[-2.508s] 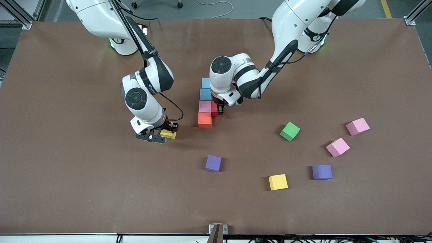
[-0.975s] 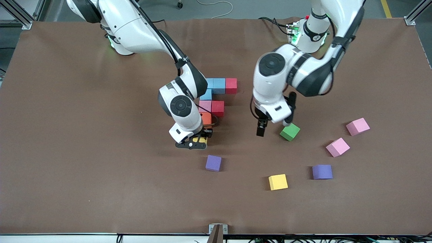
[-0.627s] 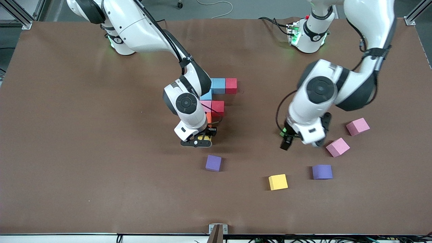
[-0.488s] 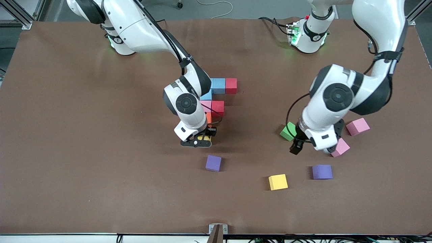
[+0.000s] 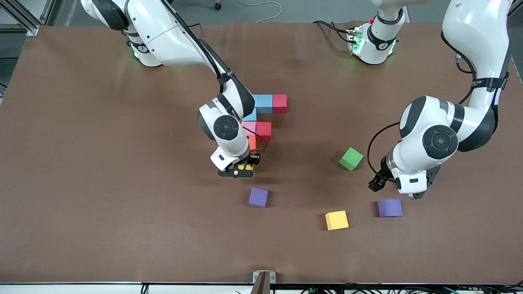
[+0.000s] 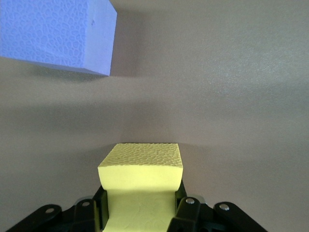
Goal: Arrange 11 blocks into digit 3
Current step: 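Lower the yellow cube with the right gripper while the left gripper grasps green, then carry the green cube with the left gripper while the right gripper places yellow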
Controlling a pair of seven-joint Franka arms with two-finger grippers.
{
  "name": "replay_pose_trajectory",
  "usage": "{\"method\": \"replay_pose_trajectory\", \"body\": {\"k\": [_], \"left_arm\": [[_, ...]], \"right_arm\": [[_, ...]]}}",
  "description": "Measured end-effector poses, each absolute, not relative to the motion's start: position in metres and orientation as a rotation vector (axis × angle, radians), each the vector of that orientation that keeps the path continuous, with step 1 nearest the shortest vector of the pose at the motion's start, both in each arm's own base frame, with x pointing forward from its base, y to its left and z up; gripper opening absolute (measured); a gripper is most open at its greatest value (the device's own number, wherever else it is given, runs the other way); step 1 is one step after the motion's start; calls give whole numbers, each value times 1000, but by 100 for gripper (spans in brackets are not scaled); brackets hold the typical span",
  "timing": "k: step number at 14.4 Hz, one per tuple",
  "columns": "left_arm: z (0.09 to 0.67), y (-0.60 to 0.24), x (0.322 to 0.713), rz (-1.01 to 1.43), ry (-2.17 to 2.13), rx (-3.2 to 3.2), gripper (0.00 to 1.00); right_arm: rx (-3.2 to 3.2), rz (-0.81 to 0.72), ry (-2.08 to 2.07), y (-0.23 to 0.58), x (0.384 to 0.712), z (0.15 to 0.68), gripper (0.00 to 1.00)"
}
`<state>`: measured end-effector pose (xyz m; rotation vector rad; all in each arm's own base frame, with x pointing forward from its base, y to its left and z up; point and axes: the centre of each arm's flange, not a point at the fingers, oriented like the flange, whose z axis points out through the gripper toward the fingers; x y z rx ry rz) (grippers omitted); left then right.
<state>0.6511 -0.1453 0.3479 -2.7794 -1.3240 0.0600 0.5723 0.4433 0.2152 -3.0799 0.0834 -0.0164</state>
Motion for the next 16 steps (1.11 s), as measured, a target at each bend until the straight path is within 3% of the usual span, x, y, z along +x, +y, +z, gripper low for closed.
{"method": "replay_pose_trajectory", "body": {"k": [16], "left_arm": [[233,-135,576,121,-1299,-2812,100]], "right_arm": [[-3085,-13,39,458,559,213,53]]}}
